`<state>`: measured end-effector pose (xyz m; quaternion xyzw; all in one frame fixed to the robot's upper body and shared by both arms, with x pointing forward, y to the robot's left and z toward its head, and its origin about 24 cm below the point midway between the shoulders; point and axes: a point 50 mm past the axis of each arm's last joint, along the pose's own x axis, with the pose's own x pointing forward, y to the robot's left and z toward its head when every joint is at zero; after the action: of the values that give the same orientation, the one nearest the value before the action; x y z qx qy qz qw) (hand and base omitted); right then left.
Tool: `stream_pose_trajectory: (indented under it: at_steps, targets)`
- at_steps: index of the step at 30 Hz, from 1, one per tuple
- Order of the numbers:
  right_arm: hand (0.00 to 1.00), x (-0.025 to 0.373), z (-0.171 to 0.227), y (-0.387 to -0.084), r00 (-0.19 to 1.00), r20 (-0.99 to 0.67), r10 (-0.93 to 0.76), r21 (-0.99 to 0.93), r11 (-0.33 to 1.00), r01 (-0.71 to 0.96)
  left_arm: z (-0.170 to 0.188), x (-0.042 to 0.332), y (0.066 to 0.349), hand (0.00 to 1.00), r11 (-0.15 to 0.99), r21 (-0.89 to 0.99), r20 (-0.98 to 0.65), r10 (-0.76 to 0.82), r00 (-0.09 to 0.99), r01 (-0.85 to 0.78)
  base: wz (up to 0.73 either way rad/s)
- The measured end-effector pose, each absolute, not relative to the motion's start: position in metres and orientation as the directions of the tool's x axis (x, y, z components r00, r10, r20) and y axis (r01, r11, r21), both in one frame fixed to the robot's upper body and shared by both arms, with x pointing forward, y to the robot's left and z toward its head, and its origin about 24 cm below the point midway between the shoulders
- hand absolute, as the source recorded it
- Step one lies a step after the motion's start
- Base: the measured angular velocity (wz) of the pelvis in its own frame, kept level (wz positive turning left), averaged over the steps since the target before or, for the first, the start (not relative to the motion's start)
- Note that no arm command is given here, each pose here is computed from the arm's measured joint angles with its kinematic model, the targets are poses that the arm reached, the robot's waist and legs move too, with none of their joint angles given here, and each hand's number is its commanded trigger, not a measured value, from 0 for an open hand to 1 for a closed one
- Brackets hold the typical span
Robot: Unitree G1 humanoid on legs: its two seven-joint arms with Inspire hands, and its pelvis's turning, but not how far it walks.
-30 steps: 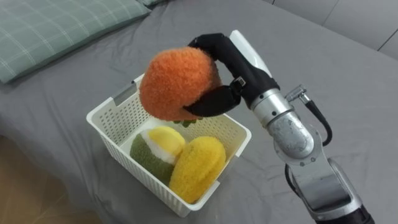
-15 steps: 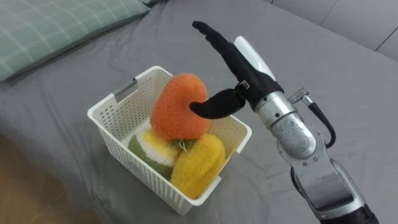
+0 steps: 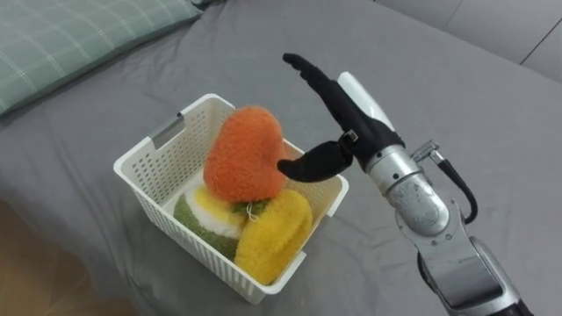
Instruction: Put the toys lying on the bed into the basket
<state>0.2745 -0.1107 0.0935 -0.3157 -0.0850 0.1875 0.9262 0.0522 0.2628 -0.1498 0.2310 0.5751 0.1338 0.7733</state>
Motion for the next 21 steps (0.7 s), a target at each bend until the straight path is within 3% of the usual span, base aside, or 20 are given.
stream_pose_trajectory:
  at_steps: [7, 21]
  targets:
    - [0.00, 0.274, 0.092, -0.114, 0.920, 0.037, 0.389, -0.595, 0.749, -0.293, -0.150, 0.051, 0.263, 0.00, 0.857, 0.513, -0.827, 0.475, 0.301, 0.058, -0.01]
    - [0.00, 0.252, 0.064, -0.168, 0.982, -0.025, 0.187, -0.368, 0.912, -0.183, -0.155, 0.031, 0.259, 0.00, 0.874, 0.486, -0.848, 0.469, 0.245, 0.011, -0.12]
